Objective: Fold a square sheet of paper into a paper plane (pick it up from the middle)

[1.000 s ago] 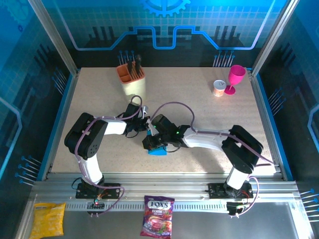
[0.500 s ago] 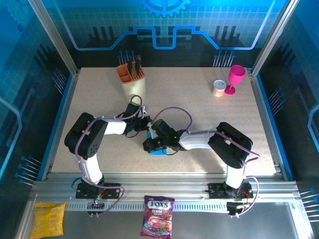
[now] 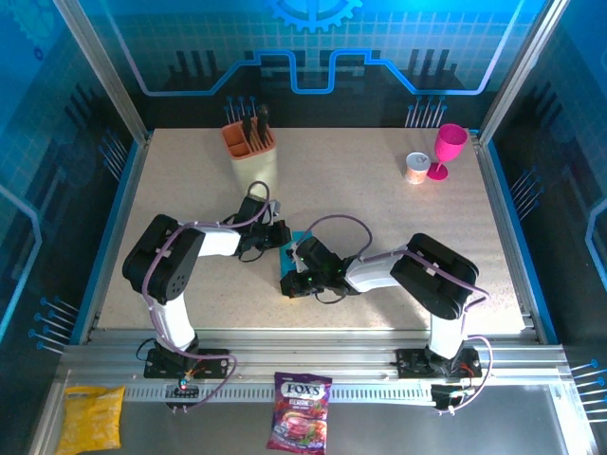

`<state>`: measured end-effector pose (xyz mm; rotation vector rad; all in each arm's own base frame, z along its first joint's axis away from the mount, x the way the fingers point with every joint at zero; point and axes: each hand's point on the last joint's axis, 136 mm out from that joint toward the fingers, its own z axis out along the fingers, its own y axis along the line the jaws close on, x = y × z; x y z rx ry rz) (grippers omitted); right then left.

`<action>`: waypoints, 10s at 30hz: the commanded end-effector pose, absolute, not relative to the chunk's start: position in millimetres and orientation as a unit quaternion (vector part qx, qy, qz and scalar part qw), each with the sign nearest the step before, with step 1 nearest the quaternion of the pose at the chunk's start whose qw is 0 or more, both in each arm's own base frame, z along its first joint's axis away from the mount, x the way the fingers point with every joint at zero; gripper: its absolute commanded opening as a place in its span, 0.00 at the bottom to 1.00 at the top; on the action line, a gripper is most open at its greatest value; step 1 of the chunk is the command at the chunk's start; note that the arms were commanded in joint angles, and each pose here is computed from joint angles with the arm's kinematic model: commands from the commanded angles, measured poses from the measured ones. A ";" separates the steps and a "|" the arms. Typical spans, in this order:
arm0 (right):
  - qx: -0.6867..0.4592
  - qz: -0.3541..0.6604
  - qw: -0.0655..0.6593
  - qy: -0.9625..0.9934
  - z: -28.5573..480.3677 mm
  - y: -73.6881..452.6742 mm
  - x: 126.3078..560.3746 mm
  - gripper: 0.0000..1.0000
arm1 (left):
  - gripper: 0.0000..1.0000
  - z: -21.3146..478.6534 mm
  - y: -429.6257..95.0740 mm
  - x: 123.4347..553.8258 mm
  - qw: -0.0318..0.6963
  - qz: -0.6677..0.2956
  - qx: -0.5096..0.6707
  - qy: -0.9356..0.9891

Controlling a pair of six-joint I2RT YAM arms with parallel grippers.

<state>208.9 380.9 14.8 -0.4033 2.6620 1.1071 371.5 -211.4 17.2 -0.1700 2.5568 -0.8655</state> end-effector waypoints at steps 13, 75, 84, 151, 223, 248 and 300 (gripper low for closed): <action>-0.100 0.314 0.040 0.943 -45.5 344.6 176.2 0.00 | 0.00 43.4 -212.2 317.1 0.177 -0.349 -0.096 0.915; -0.118 0.294 0.008 0.949 -63.2 331.7 156.9 0.00 | 0.00 -4.3 -195.4 389.2 0.183 -0.271 -0.102 0.940; -0.146 0.350 0.047 0.924 -5.3 365.9 178.6 0.00 | 0.00 -9.9 -192.8 381.1 0.180 -0.270 -0.102 0.940; -0.276 0.231 0.045 0.932 -16.4 355.6 149.8 0.00 | 0.00 -16.8 -195.9 374.0 0.167 -0.283 -0.110 0.938; -0.072 0.307 0.126 0.941 16.1 314.1 259.0 0.00 | 0.00 22.0 -239.2 344.6 0.186 -0.312 -0.084 0.928; -0.076 0.269 0.110 0.954 -3.8 279.4 258.1 0.00 | 0.00 69.1 -225.9 393.3 0.220 -0.310 -0.042 0.924; -0.154 0.358 0.155 0.908 87.7 353.0 280.5 0.00 | 0.00 1.8 -216.1 379.4 0.185 -0.246 0.024 0.951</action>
